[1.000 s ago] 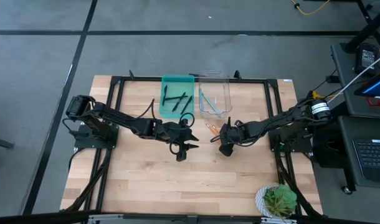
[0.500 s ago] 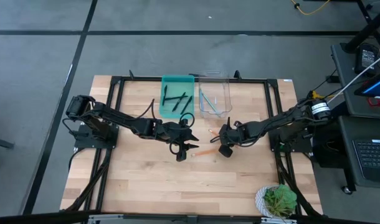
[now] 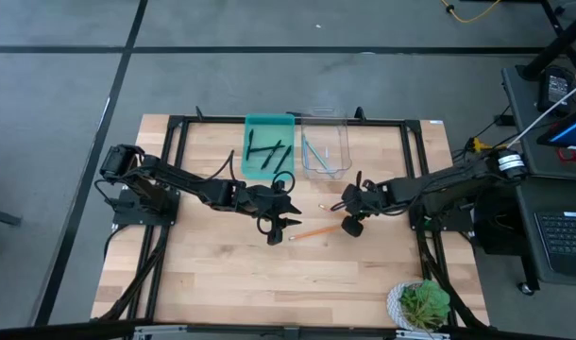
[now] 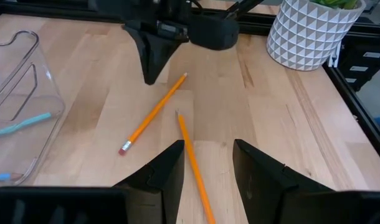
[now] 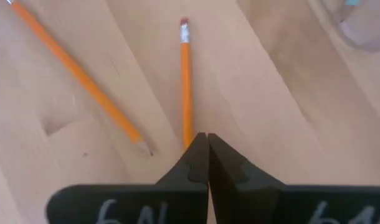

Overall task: Sort pens & pencils
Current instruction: Put the bottom yellow pencil into the transparent bin

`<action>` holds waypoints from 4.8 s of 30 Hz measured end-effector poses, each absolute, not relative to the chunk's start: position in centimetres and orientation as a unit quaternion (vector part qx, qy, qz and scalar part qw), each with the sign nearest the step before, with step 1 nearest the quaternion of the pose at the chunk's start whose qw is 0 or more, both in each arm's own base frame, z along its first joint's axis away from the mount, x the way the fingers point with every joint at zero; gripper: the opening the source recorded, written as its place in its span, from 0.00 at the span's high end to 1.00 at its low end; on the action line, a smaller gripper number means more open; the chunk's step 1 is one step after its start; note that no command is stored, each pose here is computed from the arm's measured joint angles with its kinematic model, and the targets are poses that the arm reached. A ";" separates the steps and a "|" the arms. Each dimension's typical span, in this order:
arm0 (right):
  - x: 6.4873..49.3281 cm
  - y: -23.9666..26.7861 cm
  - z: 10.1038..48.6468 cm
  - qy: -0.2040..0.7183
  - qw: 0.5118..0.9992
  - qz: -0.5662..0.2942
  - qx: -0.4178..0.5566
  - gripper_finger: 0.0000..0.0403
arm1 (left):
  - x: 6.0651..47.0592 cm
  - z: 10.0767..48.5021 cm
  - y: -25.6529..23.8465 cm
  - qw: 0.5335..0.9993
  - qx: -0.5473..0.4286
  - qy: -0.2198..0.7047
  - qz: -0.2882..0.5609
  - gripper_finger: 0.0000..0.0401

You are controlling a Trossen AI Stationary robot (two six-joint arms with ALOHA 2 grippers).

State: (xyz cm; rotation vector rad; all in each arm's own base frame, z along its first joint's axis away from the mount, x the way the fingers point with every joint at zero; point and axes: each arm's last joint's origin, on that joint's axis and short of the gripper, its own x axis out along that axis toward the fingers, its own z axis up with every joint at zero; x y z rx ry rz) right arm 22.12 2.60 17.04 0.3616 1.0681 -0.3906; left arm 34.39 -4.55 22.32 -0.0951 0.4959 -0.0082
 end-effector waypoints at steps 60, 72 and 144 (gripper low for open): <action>24.7 3.7 14.2 0.576 0.801 -0.135 0.090 0.51 | 34.4 22.3 -4.5 0.968 -0.047 0.245 -0.004 0.68; 27.2 2.6 13.7 0.493 0.850 -0.157 0.097 0.51 | 34.4 22.3 -4.5 0.968 -0.047 0.245 -0.004 0.68; 28.6 2.1 12.4 0.464 0.869 -0.156 0.071 0.77 | 34.4 22.3 -4.5 0.968 -0.043 0.246 -0.005 0.68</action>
